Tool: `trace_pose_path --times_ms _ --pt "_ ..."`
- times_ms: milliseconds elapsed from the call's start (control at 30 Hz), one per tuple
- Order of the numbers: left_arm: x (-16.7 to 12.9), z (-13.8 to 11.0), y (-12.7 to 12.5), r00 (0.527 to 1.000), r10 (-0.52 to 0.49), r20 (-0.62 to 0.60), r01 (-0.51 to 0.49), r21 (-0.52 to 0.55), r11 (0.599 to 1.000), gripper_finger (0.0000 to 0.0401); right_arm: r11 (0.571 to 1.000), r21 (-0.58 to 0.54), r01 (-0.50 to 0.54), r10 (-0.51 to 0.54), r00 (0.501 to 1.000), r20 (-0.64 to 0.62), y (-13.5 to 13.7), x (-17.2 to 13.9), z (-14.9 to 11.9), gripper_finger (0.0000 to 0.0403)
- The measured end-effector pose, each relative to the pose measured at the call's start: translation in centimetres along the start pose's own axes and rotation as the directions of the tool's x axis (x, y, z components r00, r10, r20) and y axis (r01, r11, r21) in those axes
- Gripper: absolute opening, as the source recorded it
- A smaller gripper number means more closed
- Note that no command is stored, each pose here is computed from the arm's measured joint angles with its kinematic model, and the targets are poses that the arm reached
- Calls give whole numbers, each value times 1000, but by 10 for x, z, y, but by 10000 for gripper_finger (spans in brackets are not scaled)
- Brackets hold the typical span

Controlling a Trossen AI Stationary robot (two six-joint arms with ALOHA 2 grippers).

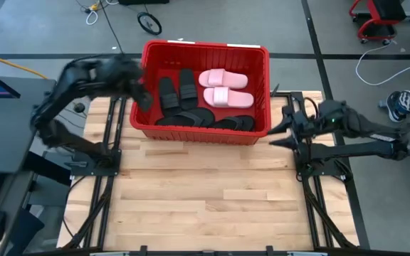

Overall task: Pick and place slides into bin
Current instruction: Return to Home Position

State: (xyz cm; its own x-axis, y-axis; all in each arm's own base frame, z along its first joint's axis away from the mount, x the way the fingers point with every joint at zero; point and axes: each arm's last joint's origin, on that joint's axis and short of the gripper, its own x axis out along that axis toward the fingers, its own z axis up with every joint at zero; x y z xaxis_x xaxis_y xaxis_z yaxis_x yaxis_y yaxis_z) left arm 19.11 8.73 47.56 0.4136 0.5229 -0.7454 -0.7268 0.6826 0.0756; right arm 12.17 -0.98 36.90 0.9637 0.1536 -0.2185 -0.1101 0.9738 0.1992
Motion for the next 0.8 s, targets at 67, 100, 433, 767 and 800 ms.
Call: trace_pose_path --times_ms 67,100,433,767,800 --pt "-10 -18 7 1000 -10 15 10 -49 999 173 998 52 -33 31 999 36 0 1 -22 180" --pt "-14 -28 10 1000 -18 25 20 -73 997 173 995 81 -49 44 997 62 0 1 -33 180" --pt "-13 -129 11 891 -308 334 361 -107 927 162 932 38 -360 312 853 418 11 6 -86 180" --pt "34 -198 14 696 -378 610 518 -62 853 144 952 114 -283 236 920 314 7 26 -132 180" --pt "38 -204 15 688 -378 620 525 -64 849 142 954 121 -276 229 924 305 6 28 -137 180"
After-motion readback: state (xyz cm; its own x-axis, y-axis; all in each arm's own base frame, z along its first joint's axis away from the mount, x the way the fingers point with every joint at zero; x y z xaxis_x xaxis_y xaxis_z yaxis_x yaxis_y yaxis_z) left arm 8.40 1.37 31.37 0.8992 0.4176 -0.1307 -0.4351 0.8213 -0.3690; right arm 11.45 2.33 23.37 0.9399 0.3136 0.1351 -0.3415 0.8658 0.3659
